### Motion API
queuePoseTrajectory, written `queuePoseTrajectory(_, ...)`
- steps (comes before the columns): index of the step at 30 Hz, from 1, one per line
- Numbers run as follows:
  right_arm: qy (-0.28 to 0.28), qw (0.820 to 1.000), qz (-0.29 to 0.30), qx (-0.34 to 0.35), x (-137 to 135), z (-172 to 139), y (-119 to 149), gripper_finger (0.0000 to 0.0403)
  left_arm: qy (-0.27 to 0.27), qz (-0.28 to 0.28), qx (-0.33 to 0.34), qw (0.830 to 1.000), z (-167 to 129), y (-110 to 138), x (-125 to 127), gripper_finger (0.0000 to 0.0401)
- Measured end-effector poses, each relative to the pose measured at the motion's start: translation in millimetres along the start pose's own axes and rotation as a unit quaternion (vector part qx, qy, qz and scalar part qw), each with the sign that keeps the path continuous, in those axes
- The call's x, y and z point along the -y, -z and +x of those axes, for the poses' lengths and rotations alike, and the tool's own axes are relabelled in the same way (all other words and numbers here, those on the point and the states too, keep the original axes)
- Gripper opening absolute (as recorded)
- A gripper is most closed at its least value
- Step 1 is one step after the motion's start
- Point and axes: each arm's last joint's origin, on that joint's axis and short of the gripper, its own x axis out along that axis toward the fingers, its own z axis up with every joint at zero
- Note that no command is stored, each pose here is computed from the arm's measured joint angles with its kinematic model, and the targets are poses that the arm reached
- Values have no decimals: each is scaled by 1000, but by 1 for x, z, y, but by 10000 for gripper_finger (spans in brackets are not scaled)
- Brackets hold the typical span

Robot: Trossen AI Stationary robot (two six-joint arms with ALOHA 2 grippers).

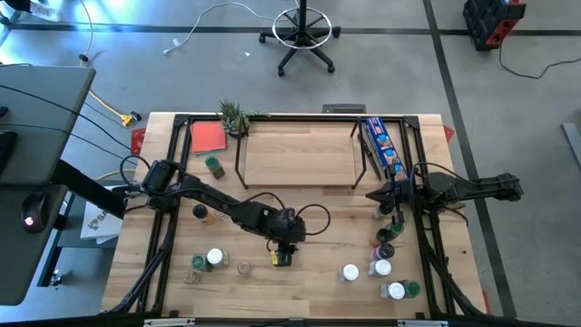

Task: Shelf spices
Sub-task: Put the brown seasoning bottle on the shelf

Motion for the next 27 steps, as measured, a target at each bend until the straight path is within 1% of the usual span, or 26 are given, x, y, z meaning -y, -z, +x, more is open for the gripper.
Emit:
queuePoseTrajectory(2, 0, 1000, 0, 0, 0, 0, 0, 0, -15, -14, -5, 1000, -8, -3, 0, 166)
queuePoseTrajectory(3, 0, 1000, 0, 0, 0, 0, 0, 0, -25, -17, -3, 1000, -15, -9, 1, 166)
queuePoseTrajectory(6, 0, 1000, 0, 0, 0, 0, 0, 0, -60, -22, 11, 998, -46, -37, -2, 166)
queuePoseTrajectory(8, 0, 1000, 0, 0, 0, 0, 0, 0, -85, -32, 27, 996, -70, -60, -13, 166)
queuePoseTrajectory(11, 0, 1000, 0, 0, 0, 0, 0, 0, -125, -56, 40, 990, -102, -89, -45, 166)
queuePoseTrajectory(13, 0, 1000, 0, 0, 0, 0, 0, 0, -146, -76, 43, 985, -118, -100, -78, 166)
queuePoseTrajectory(14, 0, 1000, 0, 0, 0, 0, 0, 0, -157, -89, 40, 983, -123, -102, -97, 166)
queuePoseTrajectory(16, 0, 1000, 0, 0, 0, 0, 0, 0, -183, -118, 18, 976, -129, -97, -138, 166)
queuePoseTrajectory(19, 0, 1000, 0, 0, 0, 0, 0, 0, -213, -151, -28, 965, -135, -82, -196, 166)
queuePoseTrajectory(21, 0, 1000, 0, 0, 0, 0, 0, 0, -231, -169, -46, 957, -142, -72, -228, 166)
queuePoseTrajectory(24, 0, 1000, 0, 0, 0, 0, 0, 0, -239, -191, -62, 950, -148, -59, -266, 166)
queuePoseTrajectory(27, 0, 1000, 0, 1, 0, 0, 0, 0, -230, -201, -74, 949, -153, -48, -288, 166)
